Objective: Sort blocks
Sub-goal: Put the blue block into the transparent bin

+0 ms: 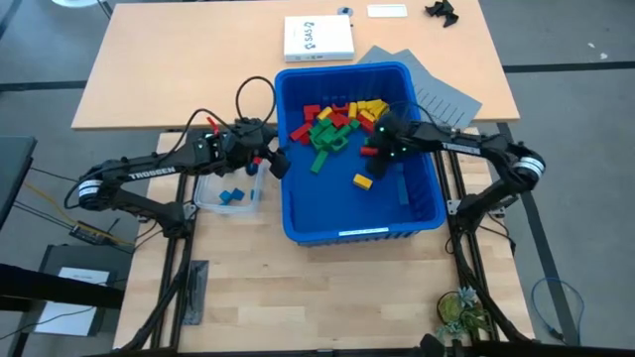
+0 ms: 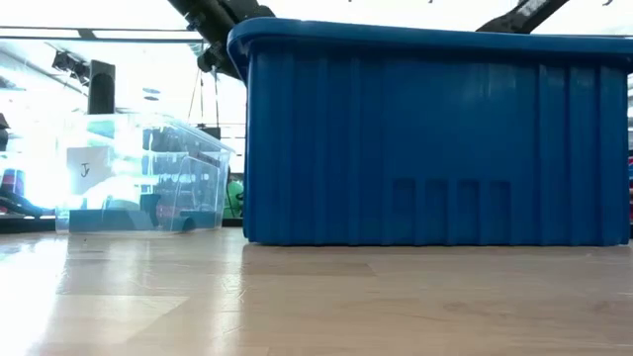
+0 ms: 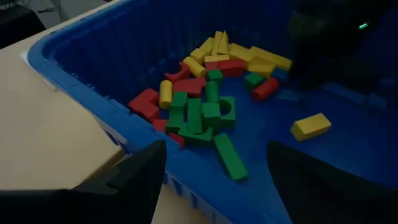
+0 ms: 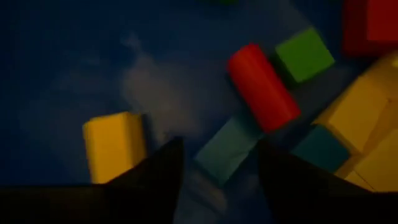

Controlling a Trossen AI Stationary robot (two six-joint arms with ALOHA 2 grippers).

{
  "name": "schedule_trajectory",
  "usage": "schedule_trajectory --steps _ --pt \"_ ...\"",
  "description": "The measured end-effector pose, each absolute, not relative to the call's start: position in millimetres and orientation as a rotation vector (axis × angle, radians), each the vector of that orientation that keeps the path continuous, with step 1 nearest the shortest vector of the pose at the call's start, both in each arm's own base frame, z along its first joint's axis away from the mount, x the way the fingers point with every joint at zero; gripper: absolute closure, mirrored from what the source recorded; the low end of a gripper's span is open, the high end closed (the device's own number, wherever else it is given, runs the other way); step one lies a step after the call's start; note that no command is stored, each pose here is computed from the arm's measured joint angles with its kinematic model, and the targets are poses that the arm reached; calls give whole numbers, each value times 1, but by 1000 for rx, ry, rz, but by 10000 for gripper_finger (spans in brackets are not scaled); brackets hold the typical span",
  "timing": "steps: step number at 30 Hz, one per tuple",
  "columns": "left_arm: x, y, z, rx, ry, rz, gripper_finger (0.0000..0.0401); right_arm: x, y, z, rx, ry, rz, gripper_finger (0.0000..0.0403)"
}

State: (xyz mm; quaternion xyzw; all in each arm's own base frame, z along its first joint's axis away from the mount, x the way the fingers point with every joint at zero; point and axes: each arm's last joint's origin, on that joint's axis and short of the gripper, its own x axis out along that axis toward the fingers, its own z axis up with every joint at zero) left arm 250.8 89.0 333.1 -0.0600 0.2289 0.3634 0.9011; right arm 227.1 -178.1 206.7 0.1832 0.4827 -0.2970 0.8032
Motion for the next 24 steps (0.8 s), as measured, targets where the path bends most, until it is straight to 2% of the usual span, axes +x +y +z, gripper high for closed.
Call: schedule_trajectory --steps 5,10,18,24 --pt "251 89 333 -121 479 738 114 234 -182 184 550 1077 -736 142" --pt "251 89 333 -105 485 729 114 236 -183 169 640 1106 -794 120" --pt "251 89 333 -68 498 718 114 243 -182 159 618 1120 -859 141" --pt "251 89 333 -70 499 713 114 247 -179 155 580 1149 -855 198"
